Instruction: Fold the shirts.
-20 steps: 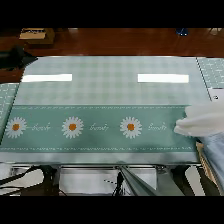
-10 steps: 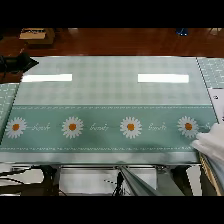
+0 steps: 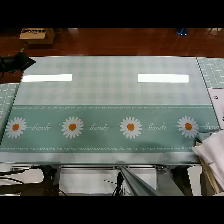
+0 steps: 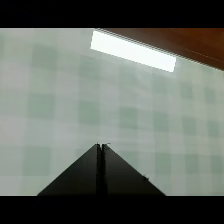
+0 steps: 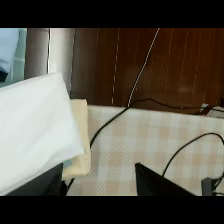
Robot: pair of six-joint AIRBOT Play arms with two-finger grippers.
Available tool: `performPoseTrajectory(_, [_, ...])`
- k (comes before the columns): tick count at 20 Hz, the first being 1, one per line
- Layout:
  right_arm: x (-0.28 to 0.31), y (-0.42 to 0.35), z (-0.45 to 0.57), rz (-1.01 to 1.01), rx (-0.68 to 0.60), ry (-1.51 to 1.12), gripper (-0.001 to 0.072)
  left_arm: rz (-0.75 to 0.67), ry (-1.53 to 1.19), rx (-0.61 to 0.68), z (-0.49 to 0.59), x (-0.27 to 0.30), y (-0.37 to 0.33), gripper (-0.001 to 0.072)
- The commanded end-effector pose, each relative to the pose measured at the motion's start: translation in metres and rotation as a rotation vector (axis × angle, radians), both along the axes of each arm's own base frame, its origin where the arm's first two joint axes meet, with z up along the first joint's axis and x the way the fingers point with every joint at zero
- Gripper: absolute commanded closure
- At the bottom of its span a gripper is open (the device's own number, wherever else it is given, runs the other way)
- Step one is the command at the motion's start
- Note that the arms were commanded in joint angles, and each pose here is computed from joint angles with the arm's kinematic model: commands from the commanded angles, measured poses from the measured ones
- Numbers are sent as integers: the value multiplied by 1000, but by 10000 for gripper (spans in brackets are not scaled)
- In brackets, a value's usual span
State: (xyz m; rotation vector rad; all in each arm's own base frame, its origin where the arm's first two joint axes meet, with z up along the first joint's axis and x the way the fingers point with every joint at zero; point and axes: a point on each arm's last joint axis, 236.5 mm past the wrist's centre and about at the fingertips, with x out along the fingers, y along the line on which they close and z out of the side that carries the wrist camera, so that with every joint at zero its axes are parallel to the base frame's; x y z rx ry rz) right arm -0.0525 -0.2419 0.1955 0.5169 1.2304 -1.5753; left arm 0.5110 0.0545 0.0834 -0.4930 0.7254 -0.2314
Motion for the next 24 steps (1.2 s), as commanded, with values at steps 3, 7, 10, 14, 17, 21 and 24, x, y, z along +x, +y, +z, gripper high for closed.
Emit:
performPoseTrajectory(3, [166, -39, 17, 535, -169, -471, 228, -169, -125, -201, 50, -3, -55, 686])
performPoseTrajectory(7, [340, 57, 16, 1030, 55, -816, 227, -506, -314, -367, 111, -32, -157, 208])
performPoseTrajectory(10, [409, 159, -35, 1352, 297, -687, 226, -667, -82, -112, 48, -58, -222, 208])
performPoseTrajectory(14, [445, 253, -101, 1540, 431, -473, 118, -503, 282, 373, -33, -74, -215, 62])
performPoseTrajectory(17, [439, 300, -136, 1570, 565, -375, 119, -441, 353, 564, -47, -84, -206, -13])
performPoseTrajectory(21, [431, 322, -141, 1615, 604, -345, 121, -455, 399, 598, -51, -96, -208, -13])
performPoseTrajectory(24, [430, 323, -141, 1614, 613, -344, 122, -455, 401, 598, -51, -97, -208, -13])
